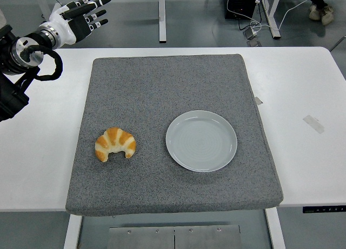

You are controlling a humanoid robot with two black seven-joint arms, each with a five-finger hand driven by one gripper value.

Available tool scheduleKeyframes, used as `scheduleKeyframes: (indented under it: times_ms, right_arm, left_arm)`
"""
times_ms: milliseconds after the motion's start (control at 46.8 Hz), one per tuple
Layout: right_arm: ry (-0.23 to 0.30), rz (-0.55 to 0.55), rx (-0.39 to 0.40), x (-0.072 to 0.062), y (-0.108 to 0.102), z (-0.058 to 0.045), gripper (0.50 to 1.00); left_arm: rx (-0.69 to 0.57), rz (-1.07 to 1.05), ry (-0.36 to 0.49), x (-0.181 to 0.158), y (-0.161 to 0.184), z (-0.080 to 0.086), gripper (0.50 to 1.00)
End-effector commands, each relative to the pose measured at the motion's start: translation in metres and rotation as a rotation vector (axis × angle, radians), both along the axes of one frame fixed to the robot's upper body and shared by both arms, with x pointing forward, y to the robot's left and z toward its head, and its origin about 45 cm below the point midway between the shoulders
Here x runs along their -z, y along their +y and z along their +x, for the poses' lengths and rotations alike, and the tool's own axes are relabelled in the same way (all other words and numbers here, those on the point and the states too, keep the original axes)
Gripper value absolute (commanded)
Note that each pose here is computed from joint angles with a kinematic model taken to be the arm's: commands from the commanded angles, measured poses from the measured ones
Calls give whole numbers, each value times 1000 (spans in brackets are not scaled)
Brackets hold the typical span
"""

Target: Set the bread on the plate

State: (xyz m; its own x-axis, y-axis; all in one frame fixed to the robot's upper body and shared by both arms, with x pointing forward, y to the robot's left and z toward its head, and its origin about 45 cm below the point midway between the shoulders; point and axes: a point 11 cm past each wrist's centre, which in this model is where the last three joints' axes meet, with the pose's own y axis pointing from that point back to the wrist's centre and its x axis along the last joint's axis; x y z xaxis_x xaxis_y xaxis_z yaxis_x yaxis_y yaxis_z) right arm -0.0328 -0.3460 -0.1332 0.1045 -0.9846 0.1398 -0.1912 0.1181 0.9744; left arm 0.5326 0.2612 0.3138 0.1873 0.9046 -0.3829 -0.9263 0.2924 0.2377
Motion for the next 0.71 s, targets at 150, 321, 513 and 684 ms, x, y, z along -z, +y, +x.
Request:
scheduleKeyframes:
  times_ms: [150, 321, 513, 684]
  right_arm:
    - [-1, 0, 0, 0, 0, 1, 1000]
    - [0, 0, 0, 0, 0, 0, 1000]
    - [0, 0, 0, 0, 0, 0, 1000]
    - [-1, 0, 0, 0, 0, 1, 1000]
  left_arm:
    - [158, 316, -66, -4, 29, -8, 986]
    - [315, 554, -65, -1, 49, -20, 986]
    - [533, 805, -67, 4, 54, -33, 986]
    - [652, 978, -179, -8, 36, -31, 984]
